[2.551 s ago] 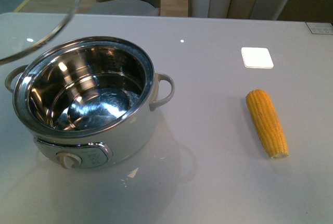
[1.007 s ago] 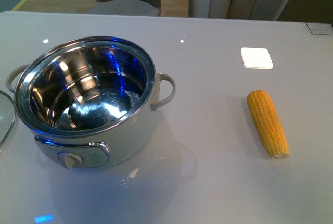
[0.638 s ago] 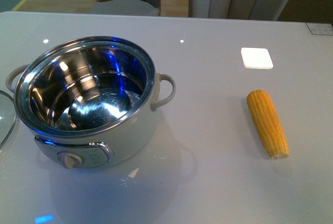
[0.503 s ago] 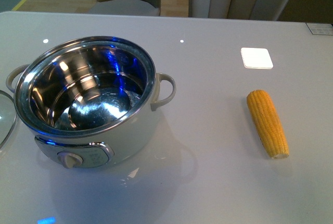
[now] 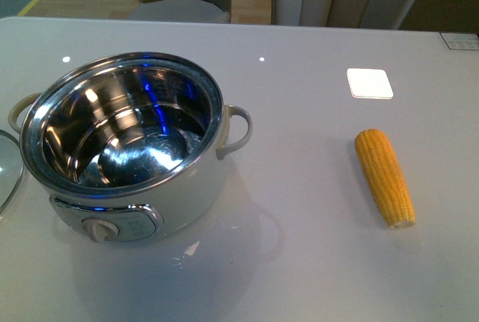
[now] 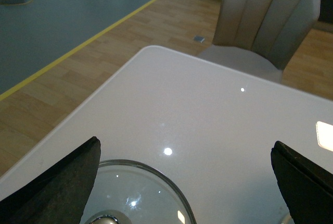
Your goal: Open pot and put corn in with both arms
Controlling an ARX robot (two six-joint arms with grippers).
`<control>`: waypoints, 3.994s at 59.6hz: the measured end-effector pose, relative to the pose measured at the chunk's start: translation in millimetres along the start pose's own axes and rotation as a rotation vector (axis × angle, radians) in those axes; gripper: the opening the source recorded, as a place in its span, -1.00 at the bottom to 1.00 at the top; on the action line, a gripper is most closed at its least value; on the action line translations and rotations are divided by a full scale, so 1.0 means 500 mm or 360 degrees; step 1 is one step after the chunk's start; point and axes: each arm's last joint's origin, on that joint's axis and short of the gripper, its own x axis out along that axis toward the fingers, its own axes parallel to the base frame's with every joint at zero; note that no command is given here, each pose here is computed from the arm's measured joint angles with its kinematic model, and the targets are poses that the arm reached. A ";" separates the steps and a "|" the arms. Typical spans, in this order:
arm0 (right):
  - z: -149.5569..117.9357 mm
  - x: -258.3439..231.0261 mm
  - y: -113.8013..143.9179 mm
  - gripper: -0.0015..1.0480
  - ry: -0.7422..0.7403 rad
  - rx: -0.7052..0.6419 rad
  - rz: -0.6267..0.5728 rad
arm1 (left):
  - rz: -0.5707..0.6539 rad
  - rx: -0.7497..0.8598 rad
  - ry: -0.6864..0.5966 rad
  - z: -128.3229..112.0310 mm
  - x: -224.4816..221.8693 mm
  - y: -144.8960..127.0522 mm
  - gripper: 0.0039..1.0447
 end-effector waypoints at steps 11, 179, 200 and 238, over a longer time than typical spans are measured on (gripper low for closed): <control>0.000 0.000 0.000 0.83 0.0000 0.0000 0.0000 | -0.0007 -0.0058 -0.0064 0.042 -0.088 -0.023 0.87; -0.038 0.017 0.003 0.83 0.1168 0.0226 0.0047 | -0.0471 0.0186 -0.0281 0.018 -0.387 -0.096 0.87; -0.081 0.193 0.030 0.83 0.1195 0.0033 0.0103 | -0.0472 0.0186 -0.0281 0.018 -0.387 -0.096 0.87; -0.291 0.459 0.106 0.83 0.1558 -0.0144 0.0171 | -0.0472 0.0187 -0.0281 0.018 -0.387 -0.096 0.87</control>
